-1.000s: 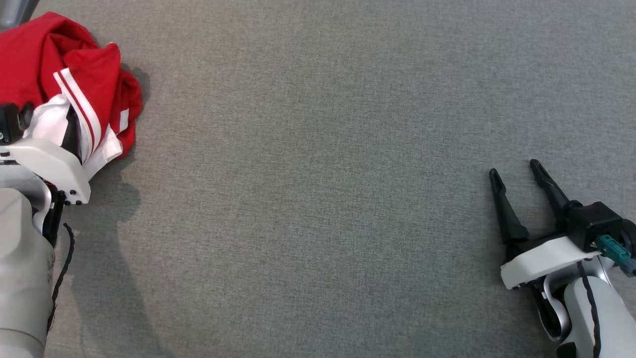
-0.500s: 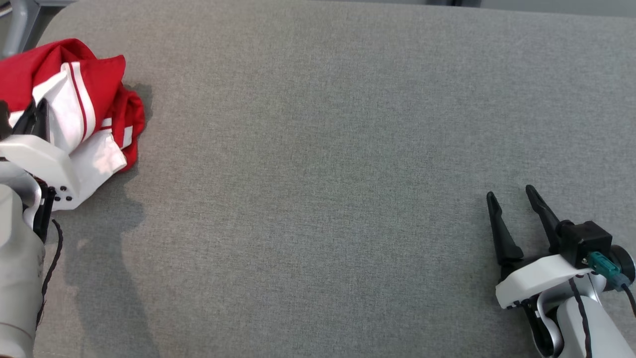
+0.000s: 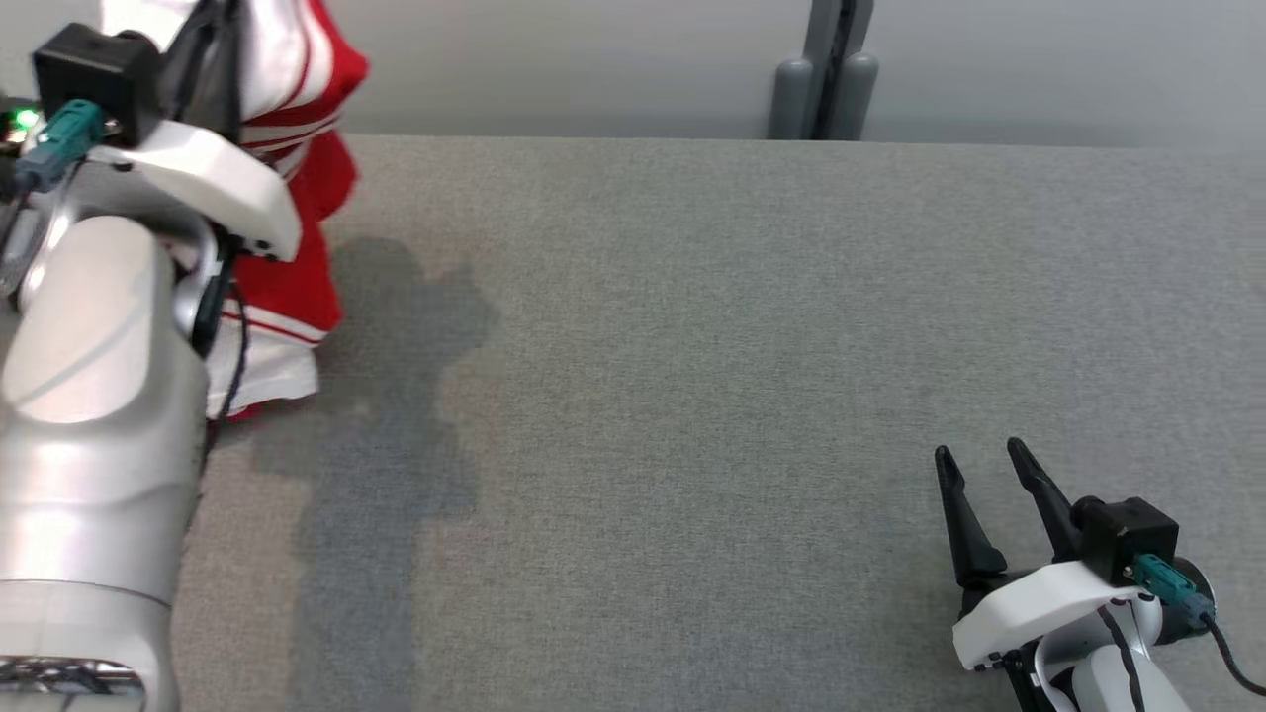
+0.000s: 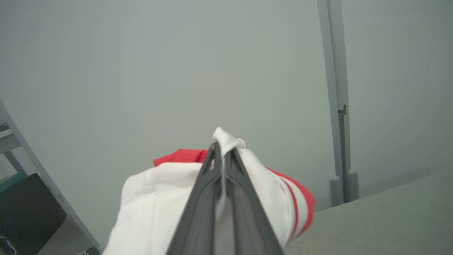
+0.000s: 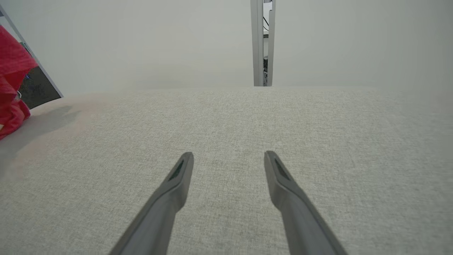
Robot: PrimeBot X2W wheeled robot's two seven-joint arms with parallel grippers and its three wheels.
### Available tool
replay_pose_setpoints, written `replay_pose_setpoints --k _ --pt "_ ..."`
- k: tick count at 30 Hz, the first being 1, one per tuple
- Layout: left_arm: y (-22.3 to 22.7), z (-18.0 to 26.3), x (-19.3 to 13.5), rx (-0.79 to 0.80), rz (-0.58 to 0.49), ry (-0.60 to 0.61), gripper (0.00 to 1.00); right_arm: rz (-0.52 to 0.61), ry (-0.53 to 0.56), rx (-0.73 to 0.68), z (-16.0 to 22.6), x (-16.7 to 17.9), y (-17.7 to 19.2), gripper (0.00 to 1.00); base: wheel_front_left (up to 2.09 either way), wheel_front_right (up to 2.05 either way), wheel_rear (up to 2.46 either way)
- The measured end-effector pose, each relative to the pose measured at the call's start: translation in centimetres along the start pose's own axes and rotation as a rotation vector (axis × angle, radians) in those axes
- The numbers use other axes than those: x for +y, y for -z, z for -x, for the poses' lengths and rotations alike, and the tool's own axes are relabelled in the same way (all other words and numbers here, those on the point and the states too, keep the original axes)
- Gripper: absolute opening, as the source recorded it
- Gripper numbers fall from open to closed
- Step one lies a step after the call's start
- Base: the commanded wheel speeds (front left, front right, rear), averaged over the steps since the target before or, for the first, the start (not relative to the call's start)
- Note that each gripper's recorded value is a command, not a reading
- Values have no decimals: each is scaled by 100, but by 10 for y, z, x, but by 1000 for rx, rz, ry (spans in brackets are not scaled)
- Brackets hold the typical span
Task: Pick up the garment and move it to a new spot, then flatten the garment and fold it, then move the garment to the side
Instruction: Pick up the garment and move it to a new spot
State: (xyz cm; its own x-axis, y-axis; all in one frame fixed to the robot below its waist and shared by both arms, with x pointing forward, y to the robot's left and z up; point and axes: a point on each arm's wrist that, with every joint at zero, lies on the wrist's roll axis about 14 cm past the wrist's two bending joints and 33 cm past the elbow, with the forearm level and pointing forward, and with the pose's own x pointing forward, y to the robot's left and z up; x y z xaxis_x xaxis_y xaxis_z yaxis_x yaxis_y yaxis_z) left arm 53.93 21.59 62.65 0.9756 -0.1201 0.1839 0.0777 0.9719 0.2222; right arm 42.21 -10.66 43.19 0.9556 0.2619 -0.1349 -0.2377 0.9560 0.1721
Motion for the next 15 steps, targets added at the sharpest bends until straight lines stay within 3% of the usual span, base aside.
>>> replay_pose_setpoints --k 9,15 --pt "-83 -9 -152 -218 186 322 0 -20 61 -45 25 -14 -15 100 0 0 0" --pt "-126 16 -218 -324 318 514 0 -33 104 -62 38 -26 -19 100 0 0 0"
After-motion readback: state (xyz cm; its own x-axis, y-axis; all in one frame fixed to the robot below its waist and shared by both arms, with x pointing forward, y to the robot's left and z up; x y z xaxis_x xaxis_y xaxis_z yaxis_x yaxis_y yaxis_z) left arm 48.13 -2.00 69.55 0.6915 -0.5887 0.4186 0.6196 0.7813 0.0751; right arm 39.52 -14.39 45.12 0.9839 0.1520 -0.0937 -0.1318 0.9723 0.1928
